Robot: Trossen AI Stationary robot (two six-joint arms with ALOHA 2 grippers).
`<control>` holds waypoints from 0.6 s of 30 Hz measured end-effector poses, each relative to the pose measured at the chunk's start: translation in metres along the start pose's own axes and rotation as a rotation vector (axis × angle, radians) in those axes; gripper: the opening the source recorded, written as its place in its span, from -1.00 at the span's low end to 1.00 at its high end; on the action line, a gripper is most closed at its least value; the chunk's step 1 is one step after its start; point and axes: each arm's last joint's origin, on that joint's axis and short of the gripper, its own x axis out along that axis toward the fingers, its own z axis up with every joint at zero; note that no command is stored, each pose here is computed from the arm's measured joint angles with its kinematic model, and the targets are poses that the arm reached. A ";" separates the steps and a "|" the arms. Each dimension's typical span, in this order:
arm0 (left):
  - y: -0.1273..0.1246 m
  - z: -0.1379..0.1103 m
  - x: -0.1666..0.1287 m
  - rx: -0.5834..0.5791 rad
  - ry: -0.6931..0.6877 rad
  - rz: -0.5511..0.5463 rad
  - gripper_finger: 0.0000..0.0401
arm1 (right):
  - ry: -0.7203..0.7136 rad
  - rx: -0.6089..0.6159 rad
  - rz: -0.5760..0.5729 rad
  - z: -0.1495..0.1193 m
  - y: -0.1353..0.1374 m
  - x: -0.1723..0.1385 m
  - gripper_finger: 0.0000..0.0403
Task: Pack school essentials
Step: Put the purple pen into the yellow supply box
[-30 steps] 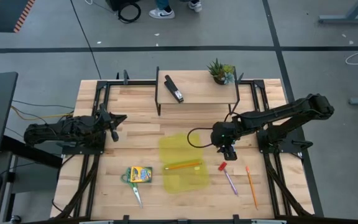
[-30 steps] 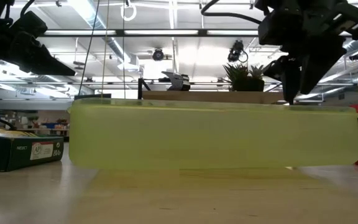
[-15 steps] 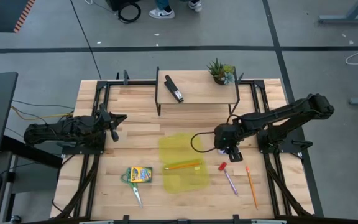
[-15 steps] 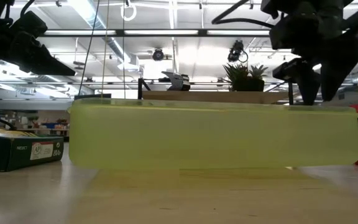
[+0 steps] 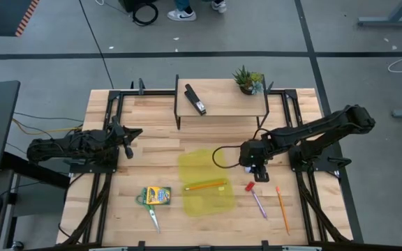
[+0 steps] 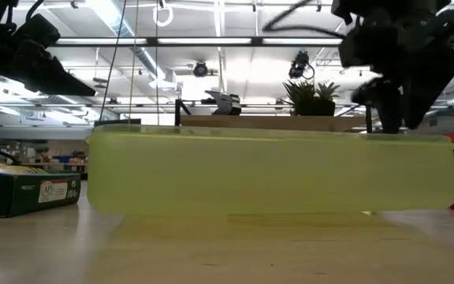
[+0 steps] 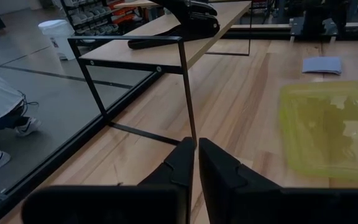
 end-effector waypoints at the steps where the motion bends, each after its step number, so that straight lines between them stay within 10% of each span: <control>1: 0.000 0.000 0.000 0.000 0.000 0.000 -0.82 | 0.012 0.067 -0.002 -0.003 0.000 0.002 -0.10; 18: 0.000 0.000 0.000 -0.001 -0.001 0.000 -0.85 | -0.048 0.584 0.009 -0.021 0.073 0.029 -0.10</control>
